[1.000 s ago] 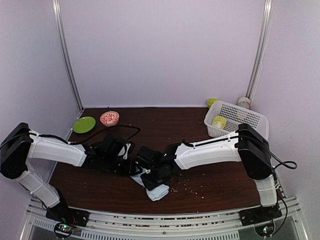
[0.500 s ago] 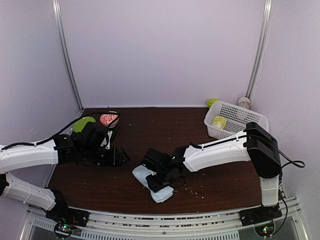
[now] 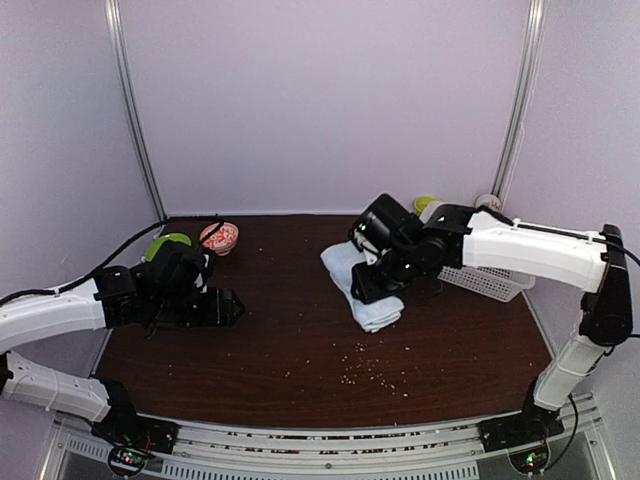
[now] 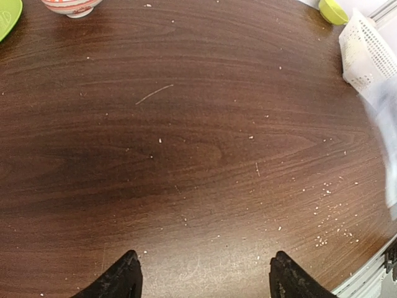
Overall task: Roll the towels
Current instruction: Flatten out the towel in the bin.
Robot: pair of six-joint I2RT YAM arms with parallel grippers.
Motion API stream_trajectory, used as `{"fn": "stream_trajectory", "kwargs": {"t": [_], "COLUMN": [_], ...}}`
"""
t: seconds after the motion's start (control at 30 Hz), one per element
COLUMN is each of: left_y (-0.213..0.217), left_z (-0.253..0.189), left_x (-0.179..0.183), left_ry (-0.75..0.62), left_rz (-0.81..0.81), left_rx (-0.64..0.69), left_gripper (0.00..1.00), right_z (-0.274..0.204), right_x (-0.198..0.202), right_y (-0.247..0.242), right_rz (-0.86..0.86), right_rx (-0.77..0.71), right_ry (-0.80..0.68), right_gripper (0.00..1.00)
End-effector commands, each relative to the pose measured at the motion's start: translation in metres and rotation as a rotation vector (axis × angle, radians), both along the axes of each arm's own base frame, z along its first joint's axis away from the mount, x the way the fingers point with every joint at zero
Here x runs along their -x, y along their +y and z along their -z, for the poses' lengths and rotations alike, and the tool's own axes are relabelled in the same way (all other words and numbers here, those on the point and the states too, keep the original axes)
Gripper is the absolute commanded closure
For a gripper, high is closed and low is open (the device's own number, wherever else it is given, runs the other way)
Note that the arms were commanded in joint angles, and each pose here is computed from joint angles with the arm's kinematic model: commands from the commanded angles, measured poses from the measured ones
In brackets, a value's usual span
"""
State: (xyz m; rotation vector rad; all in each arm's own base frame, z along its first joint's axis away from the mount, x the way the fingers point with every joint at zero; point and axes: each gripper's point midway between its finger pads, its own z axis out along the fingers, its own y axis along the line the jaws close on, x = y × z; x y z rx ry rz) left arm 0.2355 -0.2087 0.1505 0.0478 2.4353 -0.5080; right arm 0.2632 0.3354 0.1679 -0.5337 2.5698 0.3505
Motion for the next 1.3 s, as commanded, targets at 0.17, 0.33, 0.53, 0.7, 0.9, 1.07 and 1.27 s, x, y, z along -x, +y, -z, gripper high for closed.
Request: {"fn": "stream_trajectory", "kwargs": {"t": [0.17, 0.33, 0.53, 0.7, 0.9, 1.07, 1.27], "left_y": [-0.013, -0.027, -0.038, -0.047, -0.052, -0.05, -0.05], "left_z": [0.0, 0.001, 0.014, 0.027, 0.036, 0.042, 0.046], "left_x": [-0.024, -0.041, -0.054, -0.061, -0.066, -0.071, -0.075], "left_ry": [-0.002, 0.017, 0.053, 0.094, 0.128, 0.148, 0.168], "left_rz": [0.021, 0.06, 0.092, 0.108, 0.118, 0.104, 0.095], "left_rx": [-0.043, -0.043, -0.053, -0.05, -0.055, -0.052, -0.045], "left_gripper": [0.28, 0.29, 0.31, 0.32, 0.32, 0.32, 0.33], "right_z": [-0.13, -0.134, -0.091, -0.05, -0.023, 0.001, 0.043], "right_x": [-0.085, -0.127, -0.18, -0.21, -0.238, -0.253, -0.26], "right_y": [-0.139, -0.202, -0.256, -0.281, -0.307, -0.317, -0.317], "right_rz": [0.333, 0.524, 0.683, 0.767, 0.839, 0.87, 0.895], "right_rx": [-0.036, -0.069, -0.071, -0.045, -0.075, -0.068, -0.055], "right_ry": [-0.27, -0.289, -0.227, -0.189, -0.172, -0.13, -0.051], "right_gripper": [1.0, 1.0, 1.0, 1.0, 1.0, 1.0, 1.0]}}
